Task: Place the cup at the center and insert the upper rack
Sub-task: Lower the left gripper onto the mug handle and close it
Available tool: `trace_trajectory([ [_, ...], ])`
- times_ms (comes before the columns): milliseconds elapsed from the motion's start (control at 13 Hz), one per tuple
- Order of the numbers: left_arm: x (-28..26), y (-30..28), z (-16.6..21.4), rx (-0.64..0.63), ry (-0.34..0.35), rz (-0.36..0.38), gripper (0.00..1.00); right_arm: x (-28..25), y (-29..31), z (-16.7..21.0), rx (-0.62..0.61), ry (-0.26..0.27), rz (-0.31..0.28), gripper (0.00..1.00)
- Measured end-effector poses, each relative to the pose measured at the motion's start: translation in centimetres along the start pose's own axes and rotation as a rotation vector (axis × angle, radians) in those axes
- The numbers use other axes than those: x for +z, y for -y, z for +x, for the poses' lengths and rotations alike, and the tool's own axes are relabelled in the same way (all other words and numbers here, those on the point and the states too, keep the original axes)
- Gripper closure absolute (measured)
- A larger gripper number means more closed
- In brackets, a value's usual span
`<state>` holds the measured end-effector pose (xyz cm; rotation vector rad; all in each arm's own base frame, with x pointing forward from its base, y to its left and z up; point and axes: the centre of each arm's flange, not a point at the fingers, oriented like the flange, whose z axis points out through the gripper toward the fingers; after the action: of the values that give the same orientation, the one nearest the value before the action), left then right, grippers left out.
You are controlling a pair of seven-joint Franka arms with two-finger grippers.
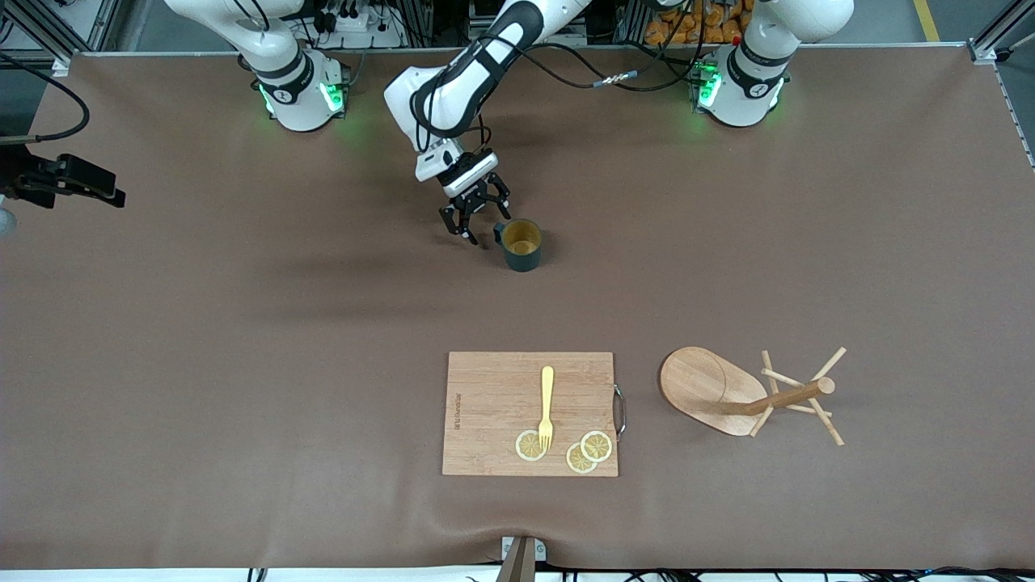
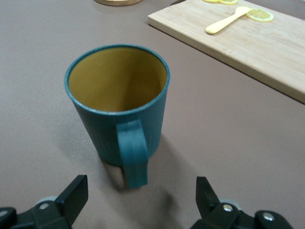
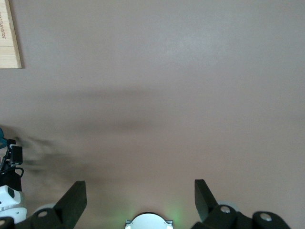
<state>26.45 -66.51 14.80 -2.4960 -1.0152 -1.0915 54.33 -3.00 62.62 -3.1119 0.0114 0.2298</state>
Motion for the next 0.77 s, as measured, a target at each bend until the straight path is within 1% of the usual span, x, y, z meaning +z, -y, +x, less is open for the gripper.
trace_trajectory([
  [231, 0.2, -0.2, 0.4, -0.020, -0.006, 0.000, 0.02, -0.1, 0.0, -0.2, 0.000, 0.007, 0.001, 0.00],
  [308, 0.2, -0.2, 0.4, -0.027, -0.006, 0.000, 0.11, 0.0, 0.0, -0.2, 0.000, 0.008, 0.001, 0.00],
  [385, 0.2, -0.2, 0.3, -0.030, -0.007, 0.001, 0.15, 0.0, 0.0, -0.2, 0.000, 0.010, 0.001, 0.00],
  [462, 0.4, -0.2, 0.3, -0.034, -0.008, 0.002, 0.15, 0.0, 0.0, -0.3, 0.000, 0.011, 0.001, 0.00],
  [538, 0.6, -0.1, 0.2, -0.046, -0.010, 0.004, 0.19, 0.0, 0.0, -0.3, 0.000, 0.013, 0.001, 0.00],
  [615, 0.8, -0.1, 0.1, -0.058, -0.012, 0.006, 0.19, 0.1, 0.0, -0.3, 0.000, 0.017, 0.001, 0.00],
  [692, 1.0, -0.1, 0.1, -0.068, -0.013, 0.009, 0.25, 0.1, 0.0, -0.3, 0.000, 0.020, 0.001, 0.00],
  [769, 1.2, -0.1, 0.1, -0.077, -0.015, 0.011, 0.26, 0.2, 0.0, -0.3, 0.000, 0.021, 0.001, 0.00],
])
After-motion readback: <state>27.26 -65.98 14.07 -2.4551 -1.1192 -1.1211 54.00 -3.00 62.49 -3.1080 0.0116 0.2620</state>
